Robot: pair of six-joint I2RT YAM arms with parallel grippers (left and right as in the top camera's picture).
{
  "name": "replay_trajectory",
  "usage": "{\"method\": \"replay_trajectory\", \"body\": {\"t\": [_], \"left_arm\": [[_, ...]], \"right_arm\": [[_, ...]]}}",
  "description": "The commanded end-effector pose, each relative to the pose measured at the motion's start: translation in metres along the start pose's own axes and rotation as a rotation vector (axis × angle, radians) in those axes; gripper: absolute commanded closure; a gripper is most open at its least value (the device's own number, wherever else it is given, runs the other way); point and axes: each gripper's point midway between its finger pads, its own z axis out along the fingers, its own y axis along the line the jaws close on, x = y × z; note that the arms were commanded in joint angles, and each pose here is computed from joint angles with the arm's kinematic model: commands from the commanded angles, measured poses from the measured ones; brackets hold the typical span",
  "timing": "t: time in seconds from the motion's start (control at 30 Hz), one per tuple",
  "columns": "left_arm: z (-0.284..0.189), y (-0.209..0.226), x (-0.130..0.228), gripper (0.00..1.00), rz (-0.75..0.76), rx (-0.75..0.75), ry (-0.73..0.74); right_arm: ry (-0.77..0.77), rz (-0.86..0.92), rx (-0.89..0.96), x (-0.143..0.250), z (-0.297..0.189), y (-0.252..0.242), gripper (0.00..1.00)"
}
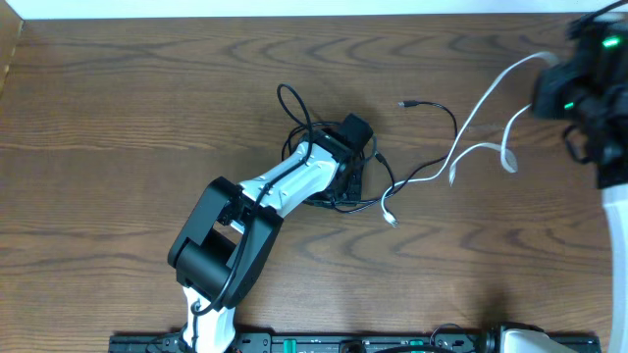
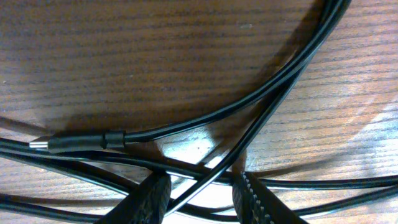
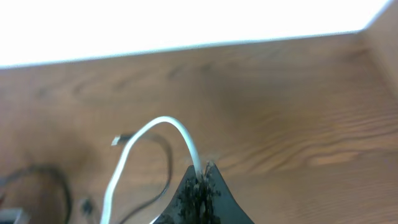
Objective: Untangle cables
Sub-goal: 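Pull the white cable up and right with the right gripper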
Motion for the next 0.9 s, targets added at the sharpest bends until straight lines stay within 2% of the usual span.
{"method": "replay_trajectory", "body": {"t": [0.0,0.17,0.33,0.6,0.87], "left_arm": [[0.028,0.029,0.020,0.61,-0.017,-0.109,0.075],[0.028,0.030,0.021,0.61,-0.017,-0.110,0.075],[0.028,0.029,0.021,0.61,-0.017,-0.109,0.075],[0.028,0.029,0.020,0.61,-0.017,-0.108,0.073],[0.028,0.029,0.020,0.61,-0.017,-0.107,0.073]], "right_arm": [[-0.135,0.094,0.114,-0.039,-0.030,-0.038,0.99],[-0.245,0.205,0.209,-0.062,-0.044,-0.077,0.99],[-0.307,0.324,0.324,-0.068,-0.055,-0.117,0.99],[-0.303,0.367,0.458,-0.061,-0.054,-0.158,0.99],[-0.337,0.394,0.516,-0.067,-0.047,-0.186,0.99]]}}
